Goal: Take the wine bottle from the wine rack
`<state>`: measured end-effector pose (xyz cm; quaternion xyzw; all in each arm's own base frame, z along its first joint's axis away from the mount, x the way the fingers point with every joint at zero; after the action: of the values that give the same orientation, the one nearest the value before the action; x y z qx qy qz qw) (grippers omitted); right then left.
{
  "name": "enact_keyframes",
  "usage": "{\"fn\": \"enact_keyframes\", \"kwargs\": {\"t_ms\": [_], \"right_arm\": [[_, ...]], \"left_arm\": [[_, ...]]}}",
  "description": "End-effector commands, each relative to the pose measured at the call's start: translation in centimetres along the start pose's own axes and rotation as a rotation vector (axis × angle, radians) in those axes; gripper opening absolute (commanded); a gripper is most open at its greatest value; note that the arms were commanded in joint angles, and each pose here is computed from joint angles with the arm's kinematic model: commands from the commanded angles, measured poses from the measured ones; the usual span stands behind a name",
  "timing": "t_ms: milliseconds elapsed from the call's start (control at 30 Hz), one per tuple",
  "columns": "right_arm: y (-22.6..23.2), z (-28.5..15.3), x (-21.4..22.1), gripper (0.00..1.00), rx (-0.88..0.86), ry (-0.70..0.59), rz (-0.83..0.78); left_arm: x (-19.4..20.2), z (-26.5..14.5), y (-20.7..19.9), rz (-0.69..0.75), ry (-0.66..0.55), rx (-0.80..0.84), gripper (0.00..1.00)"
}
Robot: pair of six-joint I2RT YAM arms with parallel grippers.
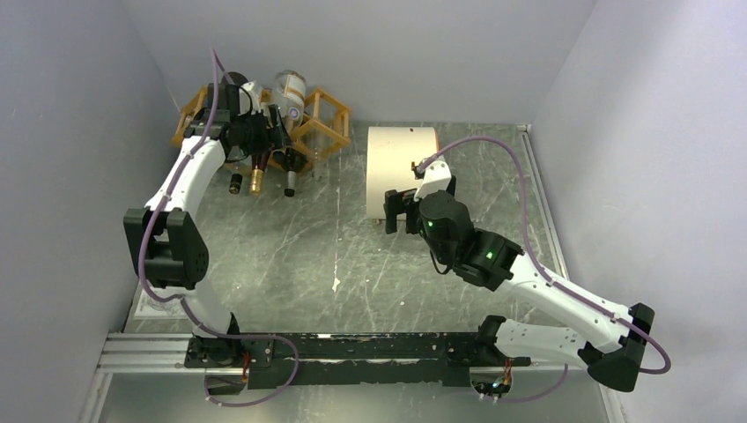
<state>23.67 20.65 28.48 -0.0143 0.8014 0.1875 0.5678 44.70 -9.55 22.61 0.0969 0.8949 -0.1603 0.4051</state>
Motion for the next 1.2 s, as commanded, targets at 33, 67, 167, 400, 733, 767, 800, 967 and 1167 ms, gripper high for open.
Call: {"fn": "enact_keyframes", "kwargs": {"t_ms": [33,67,167,400,733,767,800,967,1167], "right_arm": [[0.0,-0.8,-0.9,1.0,-0.008,-0.019,0.022],[-0.3,-0.7,-0.4,1.0,0.0,-0.011,0.015],[-0.7,-0.7,0.2,1.0,0.009,-0.002,0.011],[-0.9,-0.7,0.5,1.0,0.014,0.001,0.007],[-0.7,-0.3,0.9,1.0,0.02,0.016,0.003],[-0.6,-0.3,0.9,1.0,0.018,0.016,0.005],[-0.5,-0.2,1.0,1.0,0.015,0.019,0.005],[-0.4,-0.1,1.1,1.0,0.016,0.024,0.001],[-0.2,0.2,1.1,1.0,0.011,0.028,-0.001]], "left_arm": [[-1.9,1.3,-1.2,0.016,-0.042,0.068,0.85],[-2.0,1.6,-1.3,0.015,-0.041,0.075,0.84],[-2.1,2.5,-1.6,0.017,-0.032,0.084,0.79],[-2.1,3.0,-2.3,0.007,-0.036,0.122,0.7],[-2.0,2.9,-2.5,-0.008,-0.055,0.14,0.49],[-2.0,2.8,-2.6,-0.008,-0.057,0.143,0.47],[-2.1,2.7,-2.7,-0.008,-0.067,0.149,0.45],[-2.4,1.7,-3.0,-0.025,-0.107,0.213,0.31],[-2.5,0.1,-3.2,-0.103,-0.147,0.337,0.07]]}}
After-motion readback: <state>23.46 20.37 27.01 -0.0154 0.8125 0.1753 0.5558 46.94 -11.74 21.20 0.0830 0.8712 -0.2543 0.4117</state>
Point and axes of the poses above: each gripper's point midway between its finger pads, its own z axis out along the fingers, its own y axis along the line the jaws close on, x = y × z, the point moved 2 cm from there along -z, back along the fingers, and after that the axes turned 15 degrees about z, right-handed, at the moved point
